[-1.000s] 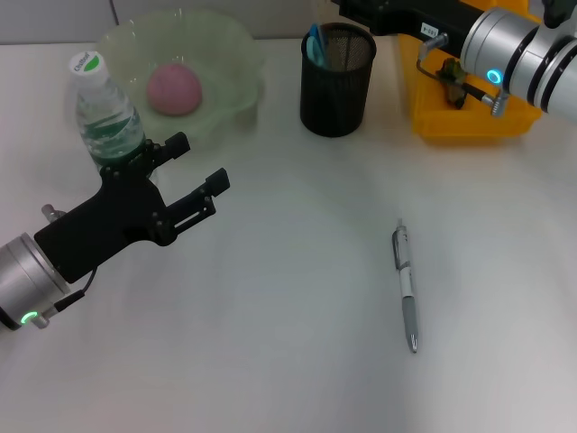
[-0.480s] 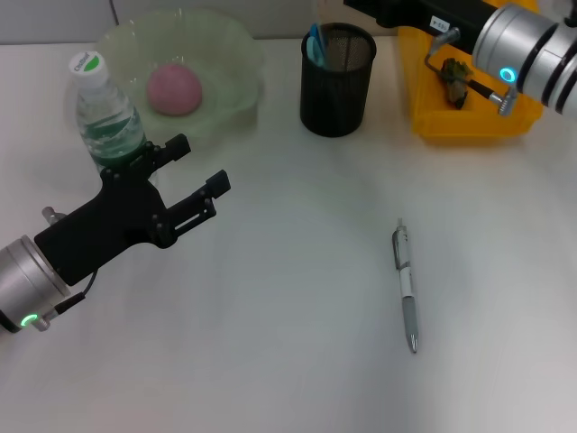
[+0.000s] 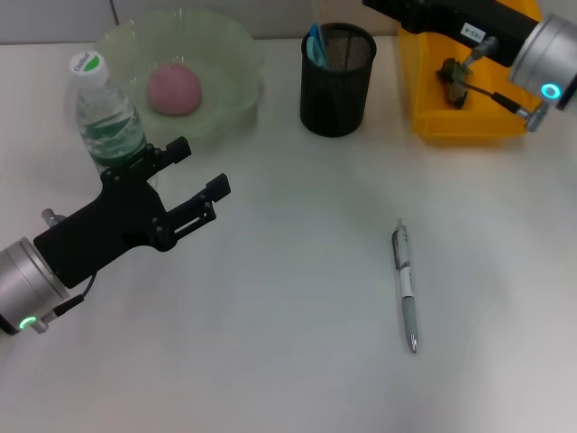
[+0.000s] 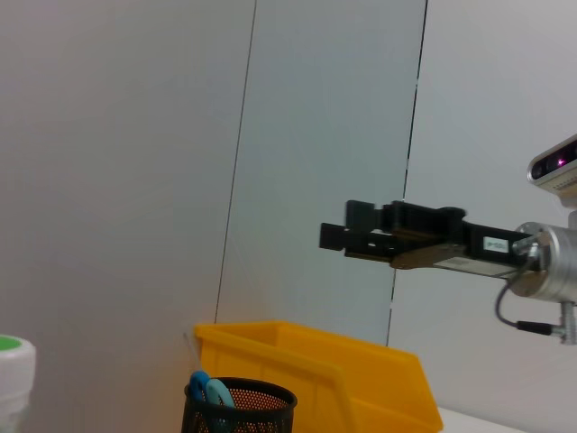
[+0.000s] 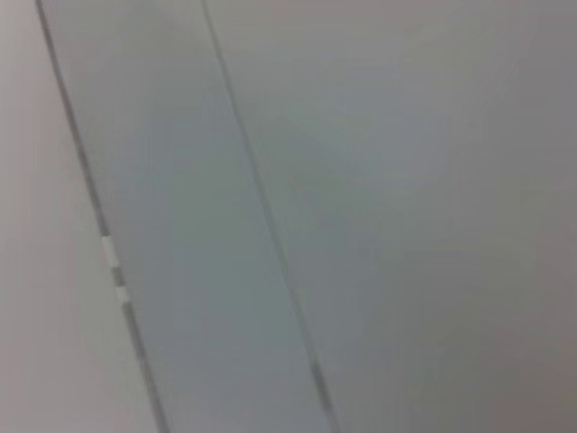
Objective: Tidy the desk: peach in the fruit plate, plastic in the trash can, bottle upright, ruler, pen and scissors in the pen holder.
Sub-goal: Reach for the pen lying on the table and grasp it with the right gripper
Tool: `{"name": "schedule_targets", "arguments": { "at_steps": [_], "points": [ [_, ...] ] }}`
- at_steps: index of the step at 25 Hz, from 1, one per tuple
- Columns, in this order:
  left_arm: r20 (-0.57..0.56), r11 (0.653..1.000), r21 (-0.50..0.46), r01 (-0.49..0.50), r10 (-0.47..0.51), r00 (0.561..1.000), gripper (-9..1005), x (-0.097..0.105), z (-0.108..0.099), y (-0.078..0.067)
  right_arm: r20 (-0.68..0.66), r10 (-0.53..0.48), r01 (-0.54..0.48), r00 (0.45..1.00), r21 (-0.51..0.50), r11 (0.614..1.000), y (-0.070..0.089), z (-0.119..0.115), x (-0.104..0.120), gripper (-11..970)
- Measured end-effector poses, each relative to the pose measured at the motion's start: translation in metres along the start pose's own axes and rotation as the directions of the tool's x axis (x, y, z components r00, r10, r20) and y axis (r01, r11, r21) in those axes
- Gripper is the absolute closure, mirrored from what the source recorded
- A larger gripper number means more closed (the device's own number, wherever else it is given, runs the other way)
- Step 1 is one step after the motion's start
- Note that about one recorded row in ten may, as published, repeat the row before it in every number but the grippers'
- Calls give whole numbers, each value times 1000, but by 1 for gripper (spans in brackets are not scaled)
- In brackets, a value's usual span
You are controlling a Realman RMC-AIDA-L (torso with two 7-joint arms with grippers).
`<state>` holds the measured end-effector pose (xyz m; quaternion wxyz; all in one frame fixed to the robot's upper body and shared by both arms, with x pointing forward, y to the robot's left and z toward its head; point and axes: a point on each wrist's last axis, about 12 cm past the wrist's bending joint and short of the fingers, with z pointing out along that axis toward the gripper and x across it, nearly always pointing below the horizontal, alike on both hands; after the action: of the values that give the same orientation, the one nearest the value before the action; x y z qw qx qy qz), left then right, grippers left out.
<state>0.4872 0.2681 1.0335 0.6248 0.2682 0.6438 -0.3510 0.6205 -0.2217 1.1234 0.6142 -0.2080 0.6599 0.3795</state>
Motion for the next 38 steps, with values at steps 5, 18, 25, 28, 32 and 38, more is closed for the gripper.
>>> {"name": "schedule_targets", "arguments": {
  "at_steps": [5,18,25,28,32,38],
  "points": [
    [-1,1000,2,-2,2,1000,241,0,0,0,-46,42,-45,998,-86,995,4,-12,-4,250],
    [-42,997,64,-48,51,998,241,0,-4,-2,-319,6,-90,948,-251,964,22,-17,0,250],
    [-116,978,193,-79,103,988,241,-3,-4,-3,-486,-40,-120,873,-294,948,27,-20,-4,251],
    [-148,966,246,-83,122,981,241,-5,-4,-2,-572,-48,-147,819,-289,946,28,-20,-8,251],
    [-200,947,314,-71,139,970,241,-8,-5,-1,-701,-35,-192,712,-243,951,29,-17,-16,251],
    [-217,919,387,-68,162,963,241,-10,-5,-5,-836,20,-217,549,-120,969,31,-5,-28,251]
  ]
}}
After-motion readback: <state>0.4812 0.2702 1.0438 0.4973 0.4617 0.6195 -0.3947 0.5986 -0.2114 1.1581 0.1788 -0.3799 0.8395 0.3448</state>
